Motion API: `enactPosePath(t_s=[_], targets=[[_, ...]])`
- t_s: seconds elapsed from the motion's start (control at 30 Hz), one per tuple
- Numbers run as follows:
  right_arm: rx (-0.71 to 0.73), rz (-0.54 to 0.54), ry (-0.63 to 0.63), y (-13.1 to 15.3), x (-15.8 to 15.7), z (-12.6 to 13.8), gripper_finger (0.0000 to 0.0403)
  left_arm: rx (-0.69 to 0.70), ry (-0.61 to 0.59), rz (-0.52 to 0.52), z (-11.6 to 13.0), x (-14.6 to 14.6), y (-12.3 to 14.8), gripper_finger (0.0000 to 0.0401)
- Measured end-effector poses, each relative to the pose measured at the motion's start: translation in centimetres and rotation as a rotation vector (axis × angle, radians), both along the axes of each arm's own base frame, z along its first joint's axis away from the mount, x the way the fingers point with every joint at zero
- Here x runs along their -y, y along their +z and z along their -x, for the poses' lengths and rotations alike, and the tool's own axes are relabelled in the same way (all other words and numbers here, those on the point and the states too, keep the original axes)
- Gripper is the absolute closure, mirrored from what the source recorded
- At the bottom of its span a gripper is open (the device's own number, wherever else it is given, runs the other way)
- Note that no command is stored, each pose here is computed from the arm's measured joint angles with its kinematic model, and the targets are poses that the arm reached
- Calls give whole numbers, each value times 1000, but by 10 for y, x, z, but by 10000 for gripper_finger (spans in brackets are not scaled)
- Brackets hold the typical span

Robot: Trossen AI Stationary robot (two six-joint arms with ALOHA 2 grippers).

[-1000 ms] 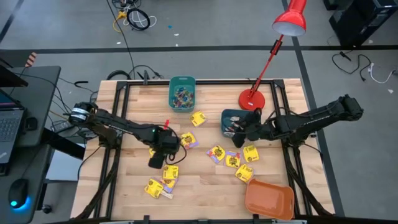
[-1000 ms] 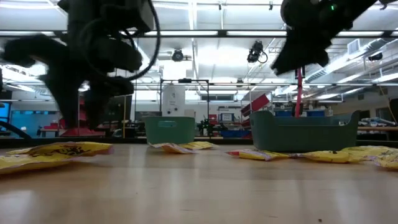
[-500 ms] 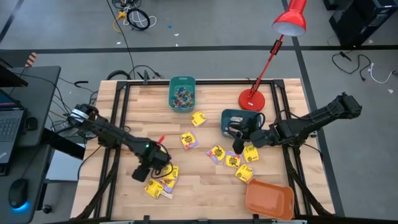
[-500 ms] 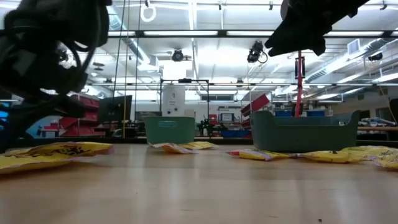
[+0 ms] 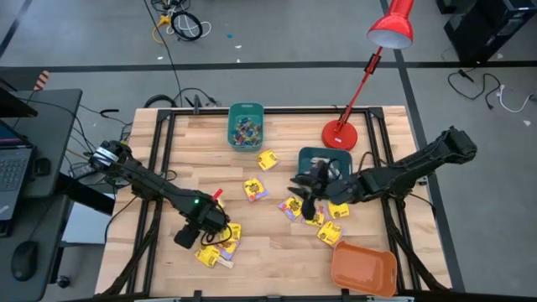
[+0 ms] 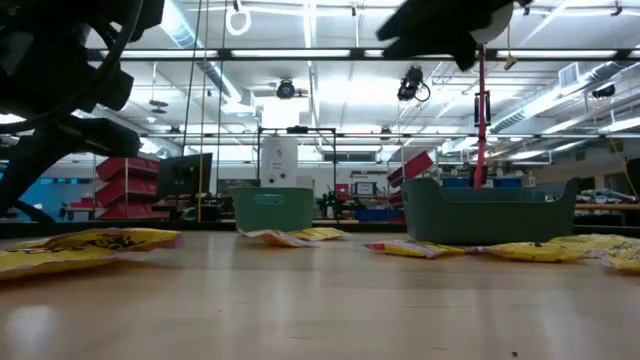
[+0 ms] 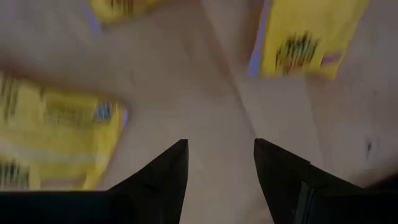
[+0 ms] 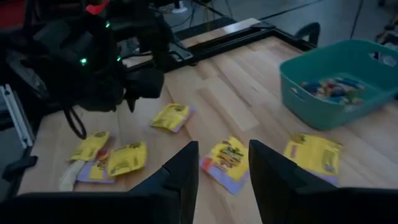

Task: Sort candy
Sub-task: Put the white chocolate bar into the blue bin

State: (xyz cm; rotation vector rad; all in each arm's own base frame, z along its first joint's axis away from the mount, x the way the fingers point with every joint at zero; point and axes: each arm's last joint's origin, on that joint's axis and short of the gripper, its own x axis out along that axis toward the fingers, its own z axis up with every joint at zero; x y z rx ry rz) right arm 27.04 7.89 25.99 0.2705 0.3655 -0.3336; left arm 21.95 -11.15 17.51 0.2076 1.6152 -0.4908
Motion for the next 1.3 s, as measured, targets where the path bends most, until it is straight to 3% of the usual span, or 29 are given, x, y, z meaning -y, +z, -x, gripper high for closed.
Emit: enactPosePath(t_s=[0.27,0.53,0.8,1.03,1.3], targets=[[-52,41,148,3,-34,-60,277,57,40,18,10,14,16,216],[-101,20,321,-13,-86,-112,277,327,78,225,25,56,36,244],[-119,58,395,-42,-137,-152,274,390,219,156,62,90,37,258],[-121,75,389,-66,-146,-181,253,533,359,118,83,106,38,259],[-45,62,431,-96,-171,-189,216,699,473,126,95,115,42,259]])
